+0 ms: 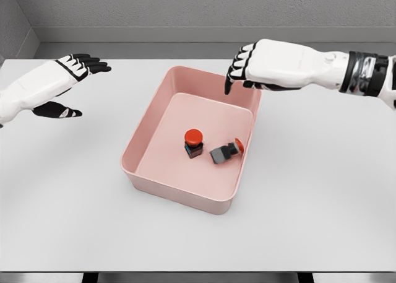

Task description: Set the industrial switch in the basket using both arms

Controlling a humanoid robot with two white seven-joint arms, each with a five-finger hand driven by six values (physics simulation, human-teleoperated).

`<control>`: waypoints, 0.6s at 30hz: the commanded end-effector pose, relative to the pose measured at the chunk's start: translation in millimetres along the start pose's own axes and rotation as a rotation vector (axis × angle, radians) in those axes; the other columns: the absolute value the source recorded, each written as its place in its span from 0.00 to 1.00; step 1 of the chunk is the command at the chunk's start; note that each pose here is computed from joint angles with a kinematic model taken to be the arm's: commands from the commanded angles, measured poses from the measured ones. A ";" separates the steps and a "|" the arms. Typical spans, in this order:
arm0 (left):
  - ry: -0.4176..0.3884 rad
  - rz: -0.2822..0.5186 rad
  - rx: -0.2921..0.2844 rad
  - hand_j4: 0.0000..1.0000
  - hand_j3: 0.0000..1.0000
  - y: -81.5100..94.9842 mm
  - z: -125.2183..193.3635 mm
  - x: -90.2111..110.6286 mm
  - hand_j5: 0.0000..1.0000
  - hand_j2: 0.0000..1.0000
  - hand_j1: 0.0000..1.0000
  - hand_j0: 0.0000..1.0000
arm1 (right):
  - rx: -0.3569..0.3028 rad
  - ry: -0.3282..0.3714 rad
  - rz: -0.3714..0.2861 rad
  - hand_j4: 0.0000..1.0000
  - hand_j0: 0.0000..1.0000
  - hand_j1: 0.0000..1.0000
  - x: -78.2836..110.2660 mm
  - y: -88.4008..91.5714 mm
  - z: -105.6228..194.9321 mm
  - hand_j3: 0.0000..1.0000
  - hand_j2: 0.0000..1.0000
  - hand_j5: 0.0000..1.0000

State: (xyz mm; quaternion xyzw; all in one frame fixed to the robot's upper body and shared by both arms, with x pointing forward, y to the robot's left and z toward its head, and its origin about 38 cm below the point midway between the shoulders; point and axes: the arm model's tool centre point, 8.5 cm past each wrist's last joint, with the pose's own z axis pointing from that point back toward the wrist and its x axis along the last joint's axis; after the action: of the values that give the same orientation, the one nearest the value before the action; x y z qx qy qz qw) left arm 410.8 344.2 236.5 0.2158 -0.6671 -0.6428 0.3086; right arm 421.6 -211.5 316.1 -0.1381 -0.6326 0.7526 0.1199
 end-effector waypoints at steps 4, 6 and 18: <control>-0.001 0.008 0.003 1.00 1.00 -1.2 0.3 0.6 1.00 1.00 1.00 1.00 | -0.009 0.018 0.006 1.00 1.00 1.00 -3.2 -5.6 9.1 1.00 1.00 1.00; -0.001 0.010 0.002 1.00 1.00 -1.8 0.5 0.7 1.00 1.00 1.00 1.00 | -0.002 0.042 -0.006 1.00 1.00 1.00 -8.2 -3.6 20.9 1.00 1.00 1.00; -0.004 0.011 -0.002 1.00 1.00 -3.1 0.0 1.9 1.00 1.00 1.00 1.00 | -0.045 0.137 -0.054 1.00 1.00 1.00 -24.9 -7.9 64.7 1.00 1.00 1.00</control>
State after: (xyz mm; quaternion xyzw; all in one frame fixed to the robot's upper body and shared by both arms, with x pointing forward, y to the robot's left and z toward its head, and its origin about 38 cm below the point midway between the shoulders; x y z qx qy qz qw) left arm 409.2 342.5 233.0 0.2116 -0.6663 -0.6444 0.3098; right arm 421.2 -276.4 330.5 -0.1720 -0.6395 0.7275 0.1796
